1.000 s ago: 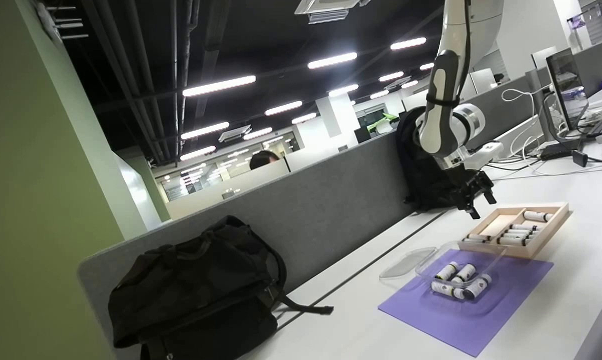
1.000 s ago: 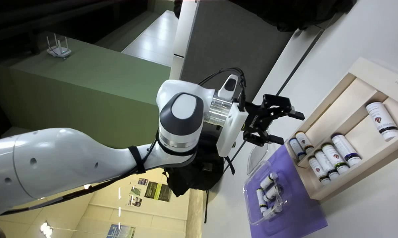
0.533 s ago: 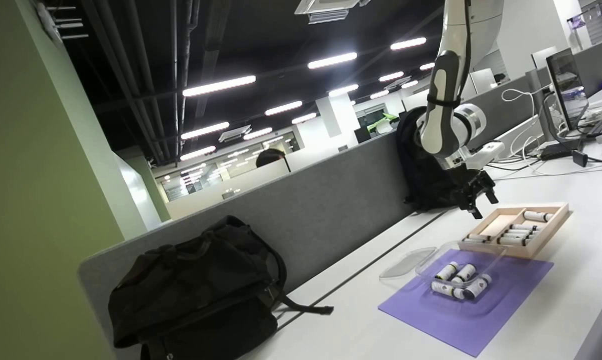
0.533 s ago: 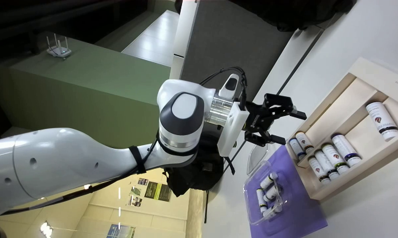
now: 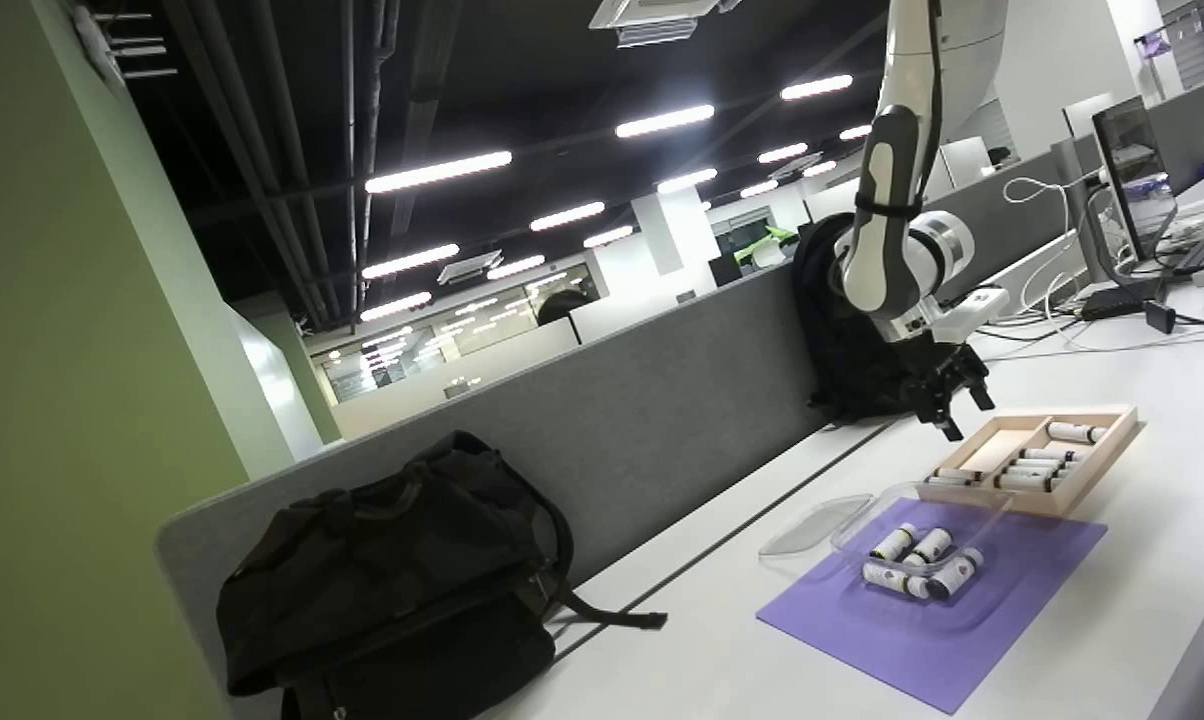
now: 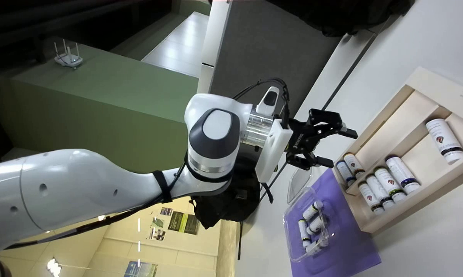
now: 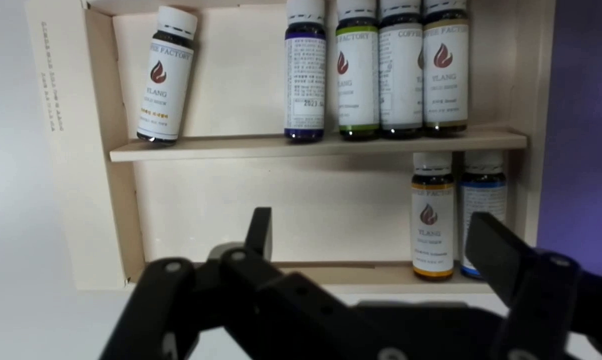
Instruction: Take one bottle from the tray, put it in the container, close the lid, then open it
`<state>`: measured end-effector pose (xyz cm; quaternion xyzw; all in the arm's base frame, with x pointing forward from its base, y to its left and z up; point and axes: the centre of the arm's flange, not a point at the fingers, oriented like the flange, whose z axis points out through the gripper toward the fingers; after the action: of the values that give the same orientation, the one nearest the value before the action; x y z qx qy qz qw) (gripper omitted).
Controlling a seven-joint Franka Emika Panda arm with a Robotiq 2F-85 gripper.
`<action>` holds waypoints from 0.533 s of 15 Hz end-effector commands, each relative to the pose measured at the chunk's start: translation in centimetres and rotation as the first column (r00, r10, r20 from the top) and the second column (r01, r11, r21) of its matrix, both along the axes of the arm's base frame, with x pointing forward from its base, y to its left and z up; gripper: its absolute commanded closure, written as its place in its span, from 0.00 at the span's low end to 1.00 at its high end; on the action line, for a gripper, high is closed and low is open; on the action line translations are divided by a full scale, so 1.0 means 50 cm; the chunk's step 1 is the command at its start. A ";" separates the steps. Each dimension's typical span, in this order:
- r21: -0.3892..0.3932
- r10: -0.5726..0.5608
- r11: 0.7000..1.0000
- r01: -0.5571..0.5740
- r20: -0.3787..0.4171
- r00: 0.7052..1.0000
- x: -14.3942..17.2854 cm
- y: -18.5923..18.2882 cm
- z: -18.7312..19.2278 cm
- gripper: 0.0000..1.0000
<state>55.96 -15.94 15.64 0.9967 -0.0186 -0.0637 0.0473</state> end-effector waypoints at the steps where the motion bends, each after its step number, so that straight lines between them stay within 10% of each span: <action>1: -0.016 0.013 1.000 -0.012 0.042 0.999 -0.001 -0.004 -0.037 0.00; 8: -0.002 0.048 0.999 -0.048 0.082 0.995 -0.008 0.004 -0.101 0.00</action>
<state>55.89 -15.76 11.25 0.9982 -0.0017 -0.0302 0.0512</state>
